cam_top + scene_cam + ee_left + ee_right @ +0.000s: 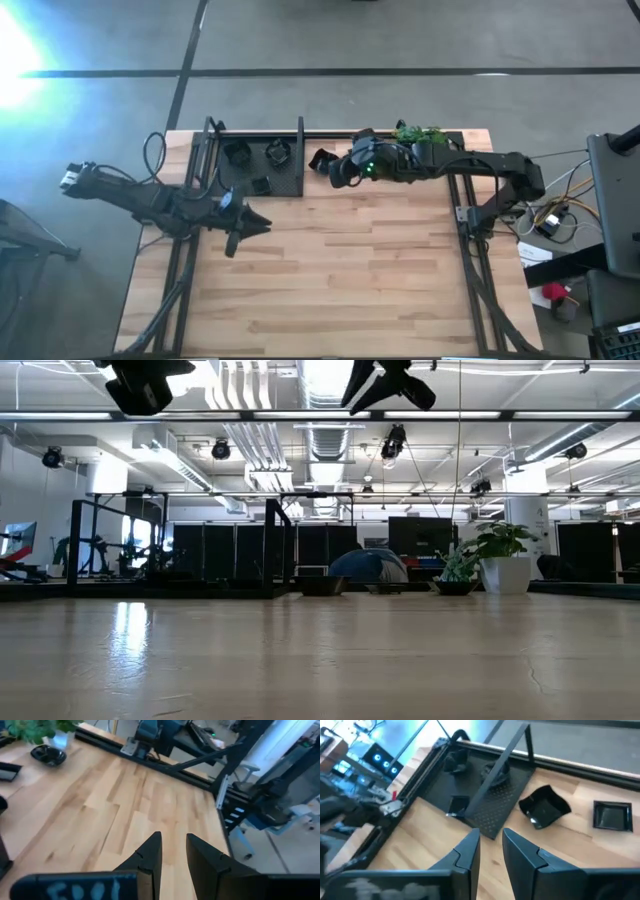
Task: Pick & Place Mini shaped plates
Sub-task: Stack the black distorted square plate on top of the black distorted square plates on the shelf
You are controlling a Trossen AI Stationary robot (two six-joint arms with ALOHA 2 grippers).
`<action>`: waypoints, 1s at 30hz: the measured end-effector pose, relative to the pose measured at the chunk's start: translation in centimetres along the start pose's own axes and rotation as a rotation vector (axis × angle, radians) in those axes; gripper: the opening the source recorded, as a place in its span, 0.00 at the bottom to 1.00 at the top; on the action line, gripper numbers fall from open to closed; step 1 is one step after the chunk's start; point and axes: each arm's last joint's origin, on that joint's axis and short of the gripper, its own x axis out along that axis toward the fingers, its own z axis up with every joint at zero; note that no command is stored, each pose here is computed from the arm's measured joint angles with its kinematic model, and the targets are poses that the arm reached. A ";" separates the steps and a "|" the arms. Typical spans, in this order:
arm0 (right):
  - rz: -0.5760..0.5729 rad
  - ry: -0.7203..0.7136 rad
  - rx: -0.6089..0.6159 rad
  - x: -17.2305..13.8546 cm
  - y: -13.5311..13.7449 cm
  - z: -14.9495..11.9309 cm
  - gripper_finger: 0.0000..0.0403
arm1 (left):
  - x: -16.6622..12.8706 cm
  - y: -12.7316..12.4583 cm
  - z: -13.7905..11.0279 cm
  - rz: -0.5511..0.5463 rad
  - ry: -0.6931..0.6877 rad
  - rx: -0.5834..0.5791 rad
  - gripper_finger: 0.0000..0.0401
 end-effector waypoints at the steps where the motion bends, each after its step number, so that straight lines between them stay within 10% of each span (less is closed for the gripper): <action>1: -0.016 0.004 -0.002 0.2 -0.3 0.1 0.20 | -0.1 -0.1 0.1 -0.007 -0.003 0.000 0.20; 30: -0.173 0.324 -0.128 13.2 -11.3 5.1 0.28 | -0.6 -0.2 2.5 0.259 -0.287 -0.012 0.20</action>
